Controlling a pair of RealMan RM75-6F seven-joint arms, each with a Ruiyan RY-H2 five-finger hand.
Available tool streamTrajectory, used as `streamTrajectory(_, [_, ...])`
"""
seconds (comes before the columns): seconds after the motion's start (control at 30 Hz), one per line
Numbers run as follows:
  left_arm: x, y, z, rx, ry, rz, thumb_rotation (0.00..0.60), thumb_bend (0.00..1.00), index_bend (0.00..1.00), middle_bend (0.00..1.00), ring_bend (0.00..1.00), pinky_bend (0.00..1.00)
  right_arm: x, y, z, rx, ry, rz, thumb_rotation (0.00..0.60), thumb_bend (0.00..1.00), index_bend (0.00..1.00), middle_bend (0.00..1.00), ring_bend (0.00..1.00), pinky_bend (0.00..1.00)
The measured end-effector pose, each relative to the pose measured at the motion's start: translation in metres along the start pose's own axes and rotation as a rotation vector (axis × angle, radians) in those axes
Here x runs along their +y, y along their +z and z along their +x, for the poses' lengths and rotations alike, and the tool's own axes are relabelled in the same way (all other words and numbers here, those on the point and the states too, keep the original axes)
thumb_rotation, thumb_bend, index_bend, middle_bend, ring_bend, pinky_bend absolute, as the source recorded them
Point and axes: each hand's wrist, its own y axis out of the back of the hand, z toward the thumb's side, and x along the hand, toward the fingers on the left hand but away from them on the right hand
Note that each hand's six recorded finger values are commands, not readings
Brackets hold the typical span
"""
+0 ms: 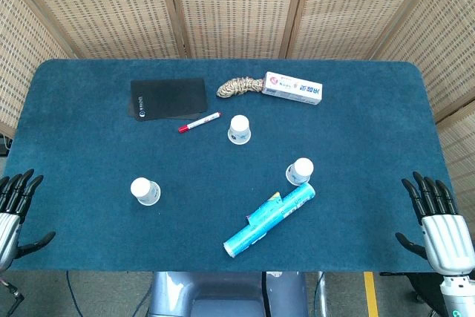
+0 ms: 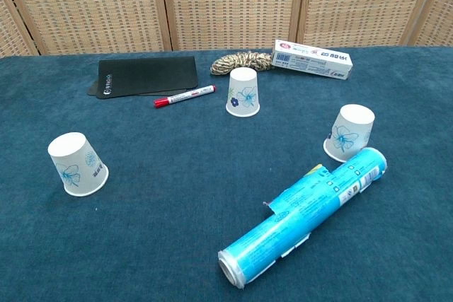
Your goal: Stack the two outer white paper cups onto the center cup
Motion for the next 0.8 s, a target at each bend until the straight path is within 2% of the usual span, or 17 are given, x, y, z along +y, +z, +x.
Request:
streamTrajectory(0.33, [-0.001,-0.002,0.002,0.007,-0.005,-0.007,0.6,0.01,0.0,0.0,0.0,0.0,-0.004,0.0,-0.003,0.0,0.021,-0.009,0.6,0.0,0.0,0.0,0.0,0.0])
streamTrajectory(0.47, [-0.001,-0.004,0.003,0.016,-0.001,-0.007,0.6,0.01,0.0,0.0,0.0,0.0,-0.009,0.003,-0.012,0.026,0.038,-0.024,0.6,0.0,0.05,0.0,0.0,0.0])
streamTrajectory(0.6, [-0.004,-0.004,0.007,0.023,-0.01,-0.002,0.6,0.01,0.0,0.0,0.0,0.0,-0.013,0.012,-0.035,0.084,0.051,-0.018,0.6,0.0,0.08,0.01,0.0,0.0])
streamTrajectory(0.7, [-0.005,-0.002,0.009,0.02,-0.008,0.003,0.6,0.01,0.0,0.0,0.0,0.0,-0.019,0.021,-0.057,0.129,0.082,-0.021,0.6,0.0,0.11,0.06,0.0,0.0])
streamTrajectory(0.8, [-0.008,-0.001,0.011,0.023,-0.01,0.012,0.6,0.01,0.0,0.0,0.0,0.0,-0.025,0.032,-0.084,0.168,0.128,-0.028,0.6,0.04,0.14,0.09,0.0,0.02])
